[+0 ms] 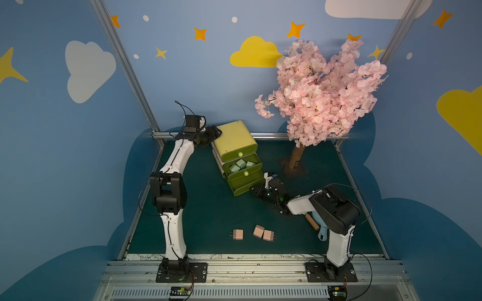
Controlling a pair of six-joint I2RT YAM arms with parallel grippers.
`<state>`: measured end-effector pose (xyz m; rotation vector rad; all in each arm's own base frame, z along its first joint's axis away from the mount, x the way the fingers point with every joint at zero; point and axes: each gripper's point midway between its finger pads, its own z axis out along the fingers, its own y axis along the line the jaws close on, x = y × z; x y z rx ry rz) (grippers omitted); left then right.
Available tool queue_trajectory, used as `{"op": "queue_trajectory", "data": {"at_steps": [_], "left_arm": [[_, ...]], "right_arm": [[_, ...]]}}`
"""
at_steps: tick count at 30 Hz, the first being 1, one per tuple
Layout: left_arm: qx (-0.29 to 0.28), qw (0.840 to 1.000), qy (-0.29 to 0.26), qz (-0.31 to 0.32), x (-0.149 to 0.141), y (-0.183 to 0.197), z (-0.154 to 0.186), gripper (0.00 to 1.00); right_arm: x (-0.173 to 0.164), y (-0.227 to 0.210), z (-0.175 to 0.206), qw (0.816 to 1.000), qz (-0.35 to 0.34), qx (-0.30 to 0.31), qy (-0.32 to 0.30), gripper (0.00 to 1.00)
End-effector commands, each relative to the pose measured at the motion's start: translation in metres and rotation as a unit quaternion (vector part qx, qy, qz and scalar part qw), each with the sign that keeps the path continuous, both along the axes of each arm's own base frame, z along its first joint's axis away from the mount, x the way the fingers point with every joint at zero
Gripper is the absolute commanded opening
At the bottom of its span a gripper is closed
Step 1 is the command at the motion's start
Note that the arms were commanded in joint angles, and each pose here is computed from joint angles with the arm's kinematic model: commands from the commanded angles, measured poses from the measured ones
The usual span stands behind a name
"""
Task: Place the plugs into the drawer by color
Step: Open the drawer in the storage box.
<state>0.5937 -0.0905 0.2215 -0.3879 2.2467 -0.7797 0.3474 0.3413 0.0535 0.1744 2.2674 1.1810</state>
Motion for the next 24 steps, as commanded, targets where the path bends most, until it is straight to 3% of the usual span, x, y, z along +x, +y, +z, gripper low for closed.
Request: {"op": "queue_trajectory", "data": {"at_steps": [1,6,12,14,16,19,24], "left_arm": [[0.035,0.993,0.112,0.011,-0.027,0.01,-0.067,0.81],[0.035,0.993,0.112,0.01,-0.027,0.008,-0.067,0.81],[0.036,0.993,0.111,0.007,-0.028,0.004,-0.067,0.81],[0.036,0.993,0.111,0.007,-0.027,0.004,-0.066,0.81],[0.037,0.993,0.111,0.006,-0.027,0.002,-0.067,0.81],[0.038,0.993,0.112,0.005,-0.028,0.002,-0.068,0.81],[0.038,0.993,0.11,0.006,-0.027,0.003,-0.067,0.81]], "right_arm": [[-0.021,-0.005,-0.02,0.999,0.023,-0.038,0.032,0.15],[-0.026,-0.004,-0.028,0.998,0.032,-0.04,0.045,0.22],[-0.024,-0.013,-0.008,0.998,0.041,-0.053,-0.002,0.56],[-0.021,-0.021,-0.001,0.998,0.035,-0.058,-0.017,0.62],[-0.018,-0.026,0.007,0.997,0.037,-0.058,-0.03,0.62],[-0.018,-0.026,0.023,0.995,0.052,-0.065,-0.061,0.52],[-0.009,-0.024,0.046,0.978,0.073,-0.131,-0.147,0.44]]}}
